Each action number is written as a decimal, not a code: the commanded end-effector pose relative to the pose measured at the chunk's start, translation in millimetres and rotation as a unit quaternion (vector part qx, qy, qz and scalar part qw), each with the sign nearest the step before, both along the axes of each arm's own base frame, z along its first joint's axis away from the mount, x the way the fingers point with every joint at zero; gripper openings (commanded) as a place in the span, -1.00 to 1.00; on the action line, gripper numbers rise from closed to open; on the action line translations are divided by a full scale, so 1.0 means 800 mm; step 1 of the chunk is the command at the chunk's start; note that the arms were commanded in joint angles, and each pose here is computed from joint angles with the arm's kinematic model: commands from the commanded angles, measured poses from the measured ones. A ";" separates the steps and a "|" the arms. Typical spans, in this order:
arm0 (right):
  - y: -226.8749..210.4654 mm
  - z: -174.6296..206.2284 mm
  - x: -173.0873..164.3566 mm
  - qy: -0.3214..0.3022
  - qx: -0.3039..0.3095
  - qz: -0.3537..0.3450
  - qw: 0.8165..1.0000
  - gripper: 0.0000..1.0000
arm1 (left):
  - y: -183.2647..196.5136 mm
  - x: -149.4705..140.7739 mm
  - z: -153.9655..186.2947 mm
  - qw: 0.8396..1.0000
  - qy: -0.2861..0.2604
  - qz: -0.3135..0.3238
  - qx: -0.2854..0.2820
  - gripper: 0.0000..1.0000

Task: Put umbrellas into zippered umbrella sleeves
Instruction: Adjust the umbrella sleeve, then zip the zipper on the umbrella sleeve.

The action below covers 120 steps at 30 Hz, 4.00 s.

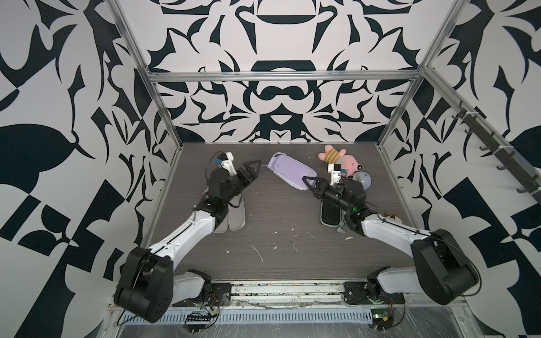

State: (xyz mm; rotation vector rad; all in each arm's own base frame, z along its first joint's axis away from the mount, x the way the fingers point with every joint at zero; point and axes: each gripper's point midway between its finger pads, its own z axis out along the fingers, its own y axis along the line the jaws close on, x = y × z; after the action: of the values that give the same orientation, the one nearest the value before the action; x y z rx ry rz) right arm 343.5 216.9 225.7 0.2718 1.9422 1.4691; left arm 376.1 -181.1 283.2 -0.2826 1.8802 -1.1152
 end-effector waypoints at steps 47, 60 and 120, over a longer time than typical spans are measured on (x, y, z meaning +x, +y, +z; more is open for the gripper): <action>0.002 0.021 -0.021 0.050 -0.255 0.083 0.962 0.22 | -0.179 -0.124 -0.100 0.921 0.117 -0.363 -0.075 -0.61; 0.022 -0.020 -0.055 0.128 -0.237 0.018 0.963 0.09 | -0.201 -0.113 -0.092 0.940 0.089 -0.293 -0.150 -0.43; 0.036 -0.025 -0.103 0.193 -0.046 0.027 0.980 -0.03 | -0.179 -0.052 -0.058 0.943 0.000 -0.230 -0.240 -0.54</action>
State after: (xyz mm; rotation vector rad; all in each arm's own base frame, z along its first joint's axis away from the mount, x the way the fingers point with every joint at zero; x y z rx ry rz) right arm 251.5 246.1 193.6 0.4540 2.4166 1.4382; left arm 335.2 -323.4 213.2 -0.1692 1.8113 -1.8766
